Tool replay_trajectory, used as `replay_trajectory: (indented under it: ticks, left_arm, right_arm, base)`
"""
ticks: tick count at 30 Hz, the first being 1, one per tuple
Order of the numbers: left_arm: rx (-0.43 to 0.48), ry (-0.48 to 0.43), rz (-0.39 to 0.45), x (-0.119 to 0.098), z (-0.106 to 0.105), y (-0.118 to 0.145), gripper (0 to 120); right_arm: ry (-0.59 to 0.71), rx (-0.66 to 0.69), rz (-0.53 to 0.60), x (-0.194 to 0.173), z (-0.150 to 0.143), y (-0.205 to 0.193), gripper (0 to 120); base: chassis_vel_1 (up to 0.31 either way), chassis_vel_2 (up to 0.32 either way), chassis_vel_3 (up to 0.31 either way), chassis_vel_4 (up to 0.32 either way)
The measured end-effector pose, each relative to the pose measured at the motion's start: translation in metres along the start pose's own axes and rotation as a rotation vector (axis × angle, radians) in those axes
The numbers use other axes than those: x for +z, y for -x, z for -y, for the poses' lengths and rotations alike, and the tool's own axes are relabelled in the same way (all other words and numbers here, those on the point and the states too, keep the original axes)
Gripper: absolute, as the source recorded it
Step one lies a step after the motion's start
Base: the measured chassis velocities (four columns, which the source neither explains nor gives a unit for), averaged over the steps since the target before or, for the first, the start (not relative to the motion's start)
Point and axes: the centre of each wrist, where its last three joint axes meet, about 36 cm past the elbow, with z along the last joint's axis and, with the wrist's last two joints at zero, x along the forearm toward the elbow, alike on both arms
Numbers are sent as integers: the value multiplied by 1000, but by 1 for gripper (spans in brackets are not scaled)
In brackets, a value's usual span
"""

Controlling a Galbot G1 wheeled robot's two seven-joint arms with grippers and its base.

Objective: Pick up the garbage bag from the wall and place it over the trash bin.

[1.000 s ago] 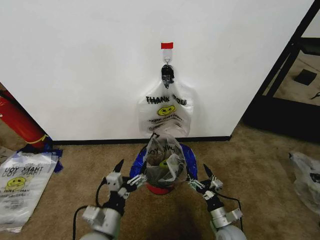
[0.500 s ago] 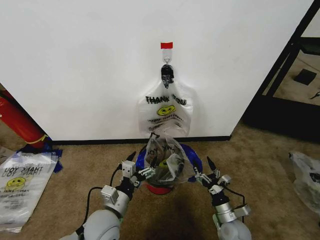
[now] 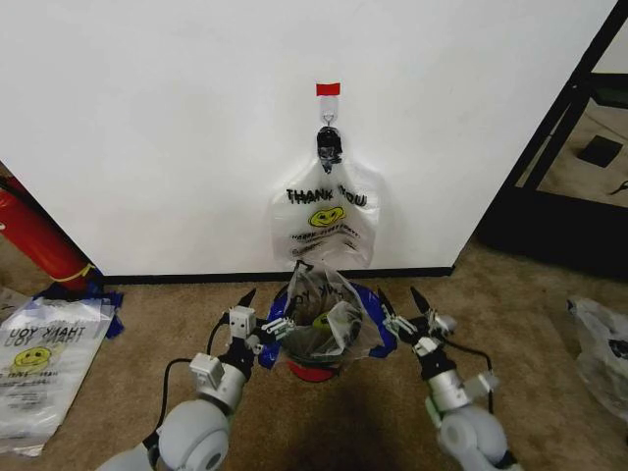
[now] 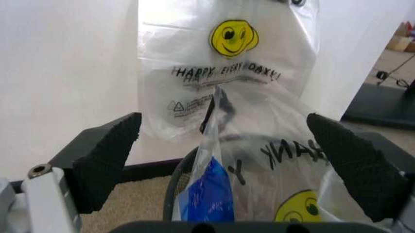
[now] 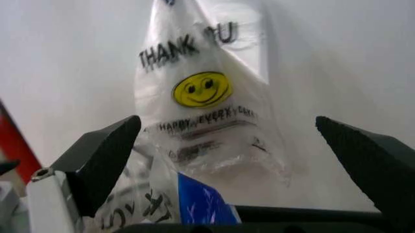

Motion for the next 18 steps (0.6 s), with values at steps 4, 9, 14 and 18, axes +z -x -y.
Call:
replay_trajectory:
  ticks: [4, 9, 14, 18]
  left_arm:
    - [13, 18, -24, -12, -9, 20, 100]
    - [35, 70, -64, -25, -18, 32, 98]
    - [44, 125, -107, -27, -28, 39, 88]
    - [42, 114, -120, -24, -31, 38, 81]
  right_arm:
    - [-79, -90, -75, -26, 21, 21, 100]
    - [-144, -164, -163, -44, 48, 46, 100]
    - [-139, -223, -231, -45, 55, 71, 100]
    - [-104, -212, -227, -34, 52, 83, 100]
  base:
    - [0, 0, 0, 0]
    - [0, 0, 0, 0]
    - [0, 0, 0, 0]
    - [0, 0, 0, 0]
